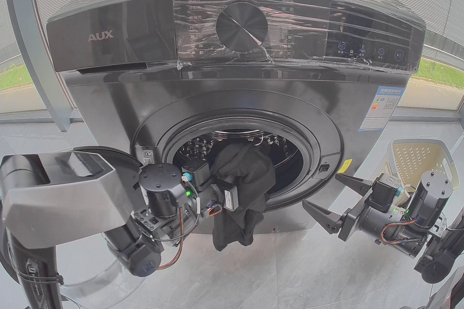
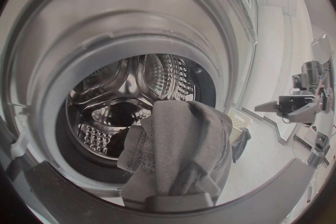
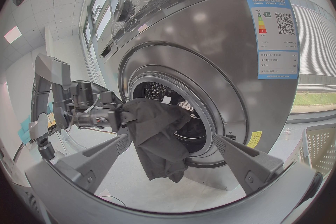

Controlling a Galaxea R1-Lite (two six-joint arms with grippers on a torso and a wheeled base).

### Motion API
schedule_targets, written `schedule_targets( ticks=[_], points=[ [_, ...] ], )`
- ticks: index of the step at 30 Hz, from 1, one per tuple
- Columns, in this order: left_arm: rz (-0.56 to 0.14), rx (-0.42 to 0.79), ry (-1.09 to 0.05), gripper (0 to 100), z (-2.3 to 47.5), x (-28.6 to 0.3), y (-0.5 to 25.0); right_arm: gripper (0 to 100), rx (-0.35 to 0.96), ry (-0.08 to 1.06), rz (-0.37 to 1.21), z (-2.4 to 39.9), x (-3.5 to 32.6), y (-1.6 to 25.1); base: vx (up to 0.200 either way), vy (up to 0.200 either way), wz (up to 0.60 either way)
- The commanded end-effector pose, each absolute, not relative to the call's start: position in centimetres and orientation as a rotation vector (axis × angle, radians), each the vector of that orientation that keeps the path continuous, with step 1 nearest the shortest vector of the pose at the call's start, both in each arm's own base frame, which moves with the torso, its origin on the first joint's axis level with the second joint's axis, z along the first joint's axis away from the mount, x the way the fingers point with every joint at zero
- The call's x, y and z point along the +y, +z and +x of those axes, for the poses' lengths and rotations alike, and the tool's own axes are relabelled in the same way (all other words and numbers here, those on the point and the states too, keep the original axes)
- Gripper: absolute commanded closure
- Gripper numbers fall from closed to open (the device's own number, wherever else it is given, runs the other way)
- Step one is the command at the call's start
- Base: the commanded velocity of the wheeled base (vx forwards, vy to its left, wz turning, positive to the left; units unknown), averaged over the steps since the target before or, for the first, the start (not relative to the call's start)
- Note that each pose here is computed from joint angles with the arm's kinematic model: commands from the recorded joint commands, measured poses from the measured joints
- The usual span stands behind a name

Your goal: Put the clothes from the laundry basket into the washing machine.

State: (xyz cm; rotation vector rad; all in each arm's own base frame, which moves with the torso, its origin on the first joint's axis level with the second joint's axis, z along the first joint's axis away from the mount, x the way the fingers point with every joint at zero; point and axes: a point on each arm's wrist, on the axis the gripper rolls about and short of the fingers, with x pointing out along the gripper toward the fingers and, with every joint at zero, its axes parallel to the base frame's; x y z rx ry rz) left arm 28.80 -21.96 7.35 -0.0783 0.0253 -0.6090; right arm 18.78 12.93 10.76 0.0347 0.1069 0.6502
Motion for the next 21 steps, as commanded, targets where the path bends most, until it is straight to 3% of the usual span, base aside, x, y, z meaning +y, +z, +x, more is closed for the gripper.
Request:
schedule_targets(
  ticks=[1,12,21],
  points=[
    [-0.091,0.054,-0.603,100,31.2,-23.7,4.1,0,0.107,0.655,0.033,18.7,13.0,10.8,0.0,0.0,0.0],
    [-0.163,-0.033,-0.547,100,37.1,-25.7,3.6,0,0.114,0.665,0.029,18.6,13.2,10.6,0.0,0.0,0.0],
    [-0.216,0.001,-0.489,100,40.8,-27.2,4.4,0,0.118,0.674,0.029,18.5,13.4,10.5,0.0,0.0,0.0]
  ],
)
